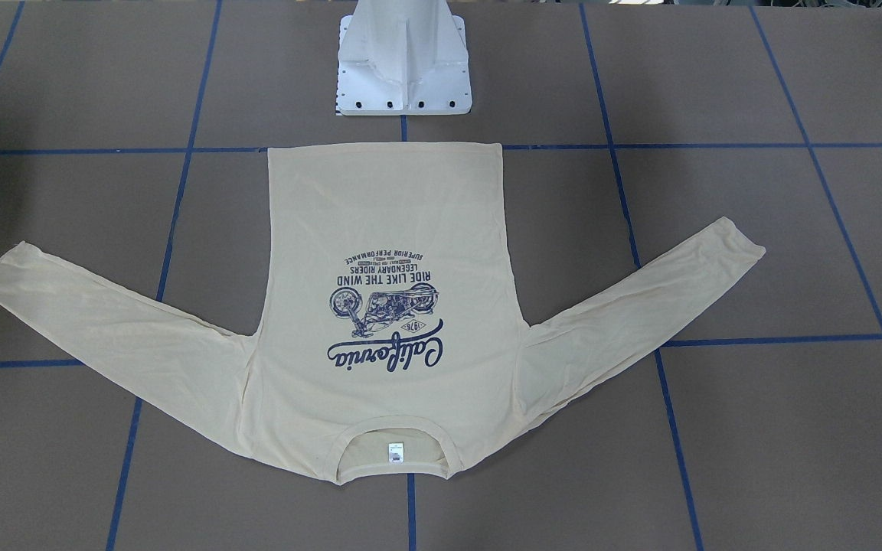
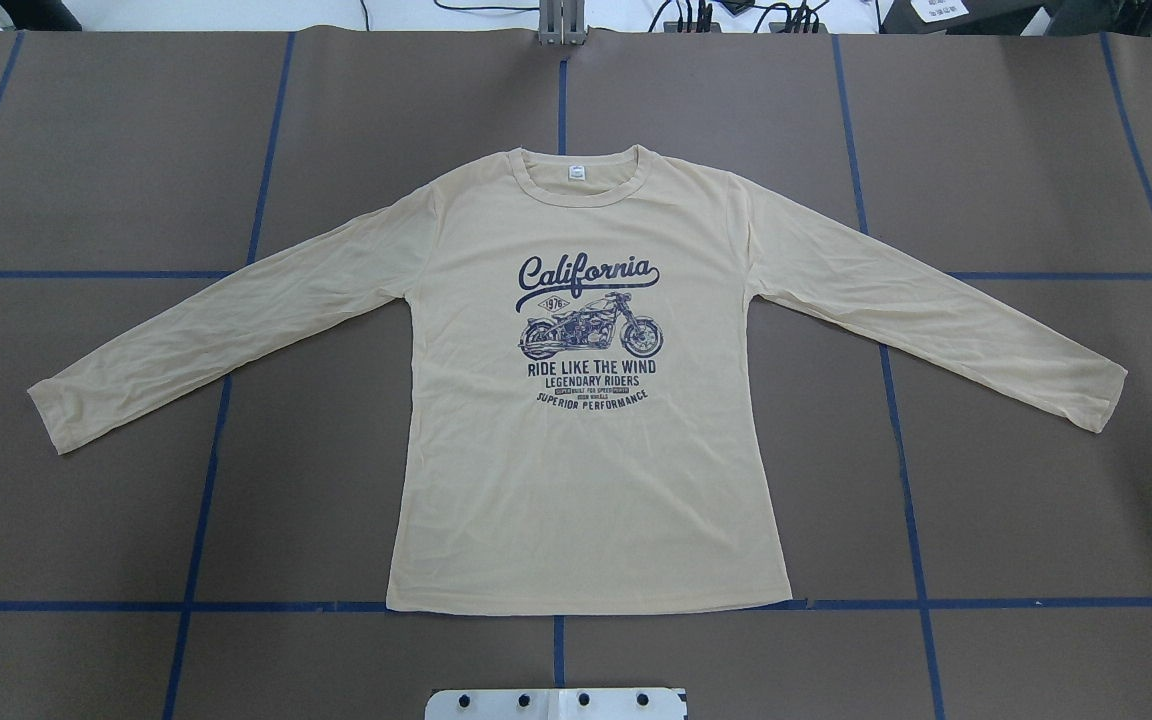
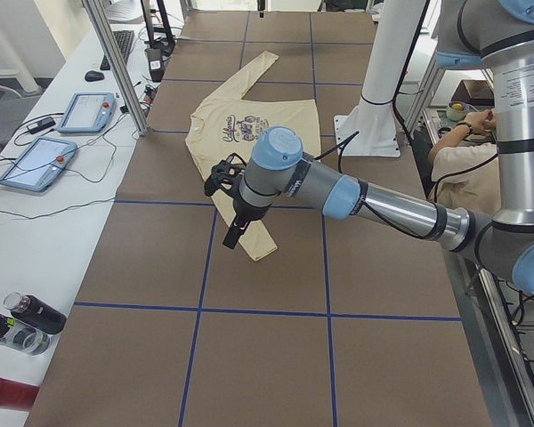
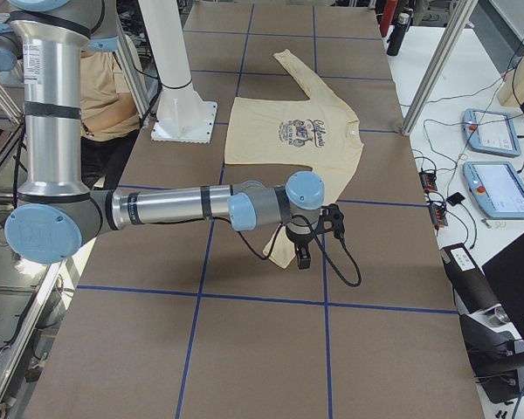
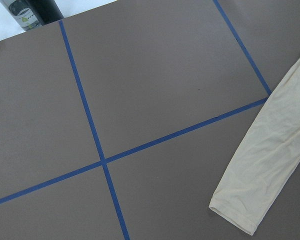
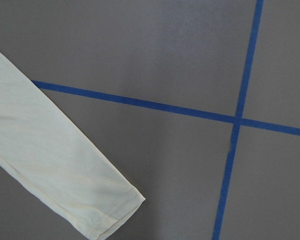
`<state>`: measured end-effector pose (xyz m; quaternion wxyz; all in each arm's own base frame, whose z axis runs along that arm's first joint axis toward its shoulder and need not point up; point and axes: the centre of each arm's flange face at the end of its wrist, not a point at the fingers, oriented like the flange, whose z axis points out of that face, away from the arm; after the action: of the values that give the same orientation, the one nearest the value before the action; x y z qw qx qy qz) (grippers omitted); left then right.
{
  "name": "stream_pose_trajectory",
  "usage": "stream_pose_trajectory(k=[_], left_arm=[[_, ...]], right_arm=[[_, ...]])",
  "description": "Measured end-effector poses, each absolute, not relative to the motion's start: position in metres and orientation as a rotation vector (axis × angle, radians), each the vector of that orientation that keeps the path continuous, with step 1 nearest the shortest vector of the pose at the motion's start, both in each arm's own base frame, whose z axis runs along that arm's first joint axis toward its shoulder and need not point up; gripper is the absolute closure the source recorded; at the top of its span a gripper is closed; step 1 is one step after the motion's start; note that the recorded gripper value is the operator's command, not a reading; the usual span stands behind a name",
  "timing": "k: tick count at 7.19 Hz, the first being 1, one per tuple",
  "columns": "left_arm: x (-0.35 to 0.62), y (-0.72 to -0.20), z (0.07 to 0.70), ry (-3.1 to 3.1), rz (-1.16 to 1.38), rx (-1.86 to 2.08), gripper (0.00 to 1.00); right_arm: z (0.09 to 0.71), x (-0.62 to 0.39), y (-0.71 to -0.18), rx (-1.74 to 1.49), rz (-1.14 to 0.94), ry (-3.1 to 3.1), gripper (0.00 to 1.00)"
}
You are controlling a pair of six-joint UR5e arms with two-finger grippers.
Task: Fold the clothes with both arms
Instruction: 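Move the right gripper toward the shirt's shoulder farthest from the robot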
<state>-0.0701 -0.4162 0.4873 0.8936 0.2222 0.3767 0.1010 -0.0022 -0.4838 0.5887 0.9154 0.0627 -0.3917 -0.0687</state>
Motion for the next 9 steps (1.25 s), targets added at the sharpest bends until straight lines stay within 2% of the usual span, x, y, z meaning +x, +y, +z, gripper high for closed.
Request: stream_pose_trajectory(k=[4, 9], left_arm=[[-0.069, -0.407, 0.573, 0.802, 0.144, 0.302, 0.0], [-0.068, -0.411, 0.581, 0.8, 0.183, 0.382, 0.0]], right_arm=[[0.614, 0.005, -0.455, 0.076, -0.113, -0.77, 0.0], [0.636, -0.023, -0.44, -0.023, -0.075, -0.875, 0.0]])
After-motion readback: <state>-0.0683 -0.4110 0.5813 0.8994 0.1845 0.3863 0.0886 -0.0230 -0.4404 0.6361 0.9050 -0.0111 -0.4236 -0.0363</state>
